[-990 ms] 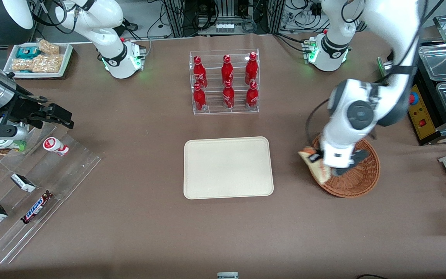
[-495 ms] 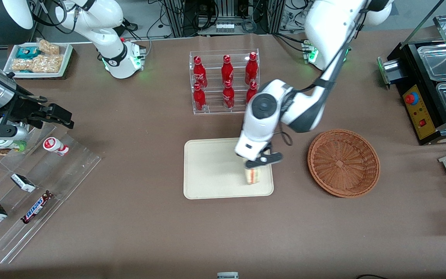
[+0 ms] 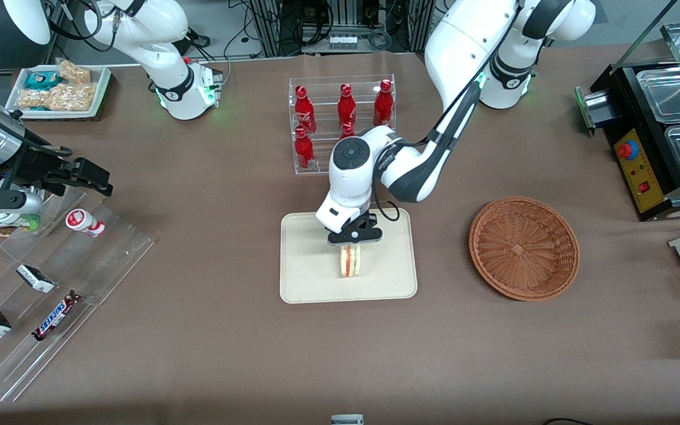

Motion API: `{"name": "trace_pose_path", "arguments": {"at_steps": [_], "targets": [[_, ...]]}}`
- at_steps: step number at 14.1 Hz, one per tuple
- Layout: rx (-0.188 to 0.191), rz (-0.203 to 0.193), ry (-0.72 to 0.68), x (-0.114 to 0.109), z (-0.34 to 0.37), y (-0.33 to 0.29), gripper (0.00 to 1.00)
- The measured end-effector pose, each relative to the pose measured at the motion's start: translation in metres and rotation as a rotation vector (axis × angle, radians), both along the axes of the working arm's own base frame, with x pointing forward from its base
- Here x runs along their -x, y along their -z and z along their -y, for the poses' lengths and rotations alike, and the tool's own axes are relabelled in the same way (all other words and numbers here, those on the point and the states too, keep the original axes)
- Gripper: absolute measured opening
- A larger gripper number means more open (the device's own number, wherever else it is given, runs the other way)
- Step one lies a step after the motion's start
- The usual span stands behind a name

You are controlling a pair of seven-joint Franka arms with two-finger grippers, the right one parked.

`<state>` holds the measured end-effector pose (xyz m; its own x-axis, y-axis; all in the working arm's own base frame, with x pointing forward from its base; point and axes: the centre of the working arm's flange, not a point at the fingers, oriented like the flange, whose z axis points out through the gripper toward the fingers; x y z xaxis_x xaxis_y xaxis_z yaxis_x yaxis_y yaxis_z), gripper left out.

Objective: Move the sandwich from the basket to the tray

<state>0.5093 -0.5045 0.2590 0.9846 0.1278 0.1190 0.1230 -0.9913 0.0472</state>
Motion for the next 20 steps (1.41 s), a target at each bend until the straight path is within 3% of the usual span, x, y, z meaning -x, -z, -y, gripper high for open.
{"name": "trace_pose_path", "arguments": {"at_steps": [3,6,10,14,17,20], "targets": [[0.004,0.002,-0.013,-0.004,0.007,0.009,0.15],[-0.009,0.008,0.004,0.002,0.014,0.016,0.24],[0.018,0.063,0.002,-0.012,0.017,-0.020,0.63],[-0.019,0.072,-0.070,-0.038,-0.028,-0.119,0.99],[-0.032,0.043,-0.147,-0.058,-0.091,-0.189,1.00],[-0.071,0.000,-0.156,-0.079,-0.155,-0.196,1.00]]}}
